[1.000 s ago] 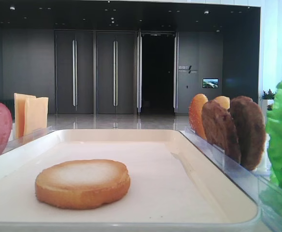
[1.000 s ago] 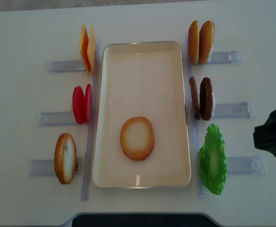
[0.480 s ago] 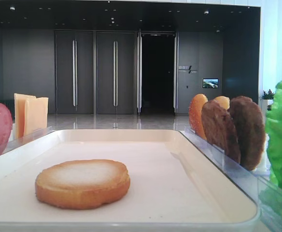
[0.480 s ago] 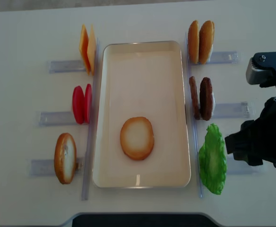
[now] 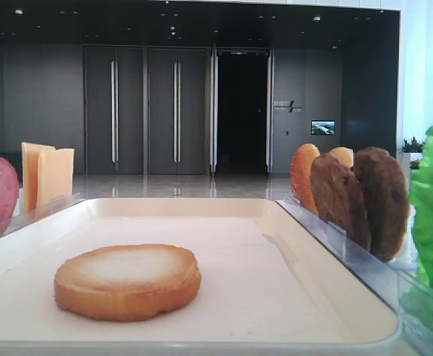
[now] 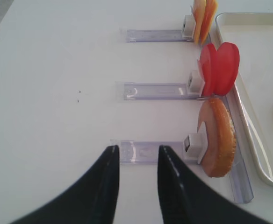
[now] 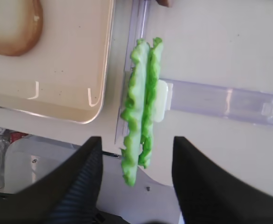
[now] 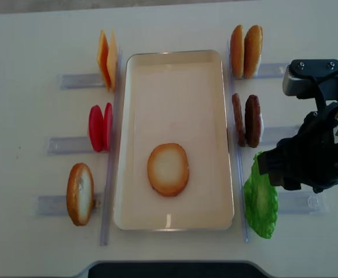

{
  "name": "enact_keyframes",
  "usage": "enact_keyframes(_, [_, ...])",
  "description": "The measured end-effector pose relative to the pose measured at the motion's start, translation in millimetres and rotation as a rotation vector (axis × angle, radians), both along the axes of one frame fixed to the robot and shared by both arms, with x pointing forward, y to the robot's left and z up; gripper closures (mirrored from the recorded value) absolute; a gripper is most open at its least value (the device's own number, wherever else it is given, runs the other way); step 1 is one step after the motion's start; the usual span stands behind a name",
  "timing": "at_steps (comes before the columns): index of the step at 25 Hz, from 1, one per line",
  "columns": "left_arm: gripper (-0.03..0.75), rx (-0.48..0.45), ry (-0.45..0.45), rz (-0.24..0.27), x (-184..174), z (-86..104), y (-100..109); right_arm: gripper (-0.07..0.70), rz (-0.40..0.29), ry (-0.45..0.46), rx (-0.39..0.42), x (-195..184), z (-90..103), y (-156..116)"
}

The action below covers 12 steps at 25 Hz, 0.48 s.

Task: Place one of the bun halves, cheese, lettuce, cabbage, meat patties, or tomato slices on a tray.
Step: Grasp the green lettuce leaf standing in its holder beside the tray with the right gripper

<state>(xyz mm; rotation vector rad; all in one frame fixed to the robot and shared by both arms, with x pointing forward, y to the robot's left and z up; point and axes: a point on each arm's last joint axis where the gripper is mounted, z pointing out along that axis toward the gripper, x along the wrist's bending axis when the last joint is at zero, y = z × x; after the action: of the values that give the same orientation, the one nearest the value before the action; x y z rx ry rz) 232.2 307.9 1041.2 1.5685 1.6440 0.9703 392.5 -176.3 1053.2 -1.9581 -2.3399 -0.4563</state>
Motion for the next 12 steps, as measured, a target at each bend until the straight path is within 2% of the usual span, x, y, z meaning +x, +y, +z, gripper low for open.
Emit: enact_keyframes(12, [0.496,0.0,0.0,0.0,0,0.0,0,0.271,0.007,0.068,-0.035,17,-23.7,13])
